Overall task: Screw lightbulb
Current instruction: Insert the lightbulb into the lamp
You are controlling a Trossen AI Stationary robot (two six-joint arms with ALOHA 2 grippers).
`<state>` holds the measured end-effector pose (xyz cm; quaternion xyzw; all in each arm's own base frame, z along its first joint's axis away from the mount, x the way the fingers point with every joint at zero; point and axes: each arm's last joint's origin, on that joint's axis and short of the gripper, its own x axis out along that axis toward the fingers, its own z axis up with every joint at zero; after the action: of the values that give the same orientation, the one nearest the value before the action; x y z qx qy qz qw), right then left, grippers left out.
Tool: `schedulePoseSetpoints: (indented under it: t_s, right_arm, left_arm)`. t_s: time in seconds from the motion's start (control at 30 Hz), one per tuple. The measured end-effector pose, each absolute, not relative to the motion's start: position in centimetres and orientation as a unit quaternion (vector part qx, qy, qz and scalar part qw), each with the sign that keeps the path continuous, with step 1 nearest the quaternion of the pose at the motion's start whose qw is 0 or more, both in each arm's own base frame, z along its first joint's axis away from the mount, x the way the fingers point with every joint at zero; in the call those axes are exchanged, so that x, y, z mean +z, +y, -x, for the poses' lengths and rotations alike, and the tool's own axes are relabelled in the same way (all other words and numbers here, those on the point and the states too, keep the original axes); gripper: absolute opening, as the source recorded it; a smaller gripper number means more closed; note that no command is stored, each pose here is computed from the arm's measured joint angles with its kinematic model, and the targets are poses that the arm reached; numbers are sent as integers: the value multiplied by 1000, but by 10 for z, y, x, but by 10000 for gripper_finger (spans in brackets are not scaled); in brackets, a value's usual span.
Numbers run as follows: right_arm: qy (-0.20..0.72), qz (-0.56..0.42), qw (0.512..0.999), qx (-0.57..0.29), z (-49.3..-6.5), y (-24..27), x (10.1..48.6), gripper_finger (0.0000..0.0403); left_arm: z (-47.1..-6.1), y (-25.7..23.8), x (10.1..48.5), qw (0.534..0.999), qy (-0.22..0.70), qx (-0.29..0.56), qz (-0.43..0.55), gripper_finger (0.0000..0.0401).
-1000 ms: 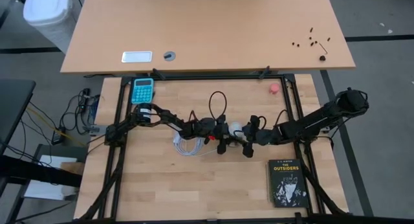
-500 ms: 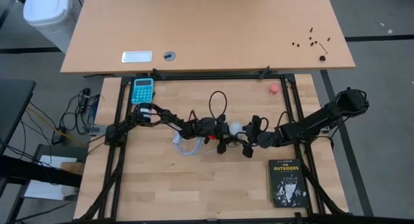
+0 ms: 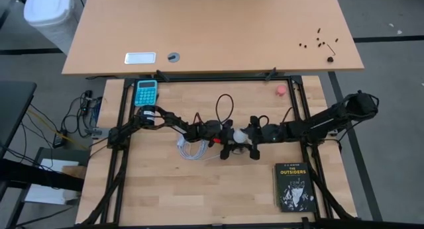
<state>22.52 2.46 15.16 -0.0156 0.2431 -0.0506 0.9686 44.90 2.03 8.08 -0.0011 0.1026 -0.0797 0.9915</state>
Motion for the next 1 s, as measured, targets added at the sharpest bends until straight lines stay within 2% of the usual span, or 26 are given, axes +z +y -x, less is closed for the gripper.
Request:
schedulePoseSetpoints:
  t_s: [0.43, 1.0]
  right_arm:
    - [172, 40, 984, 37, -213, 6, 143, 257]
    - [154, 46, 985, 60, -224, 4, 155, 253]
  left_arm:
    - [-448, 17, 81, 986, 99, -135, -4, 193]
    - [-448, 18, 81, 987, 101, -126, 5, 193]
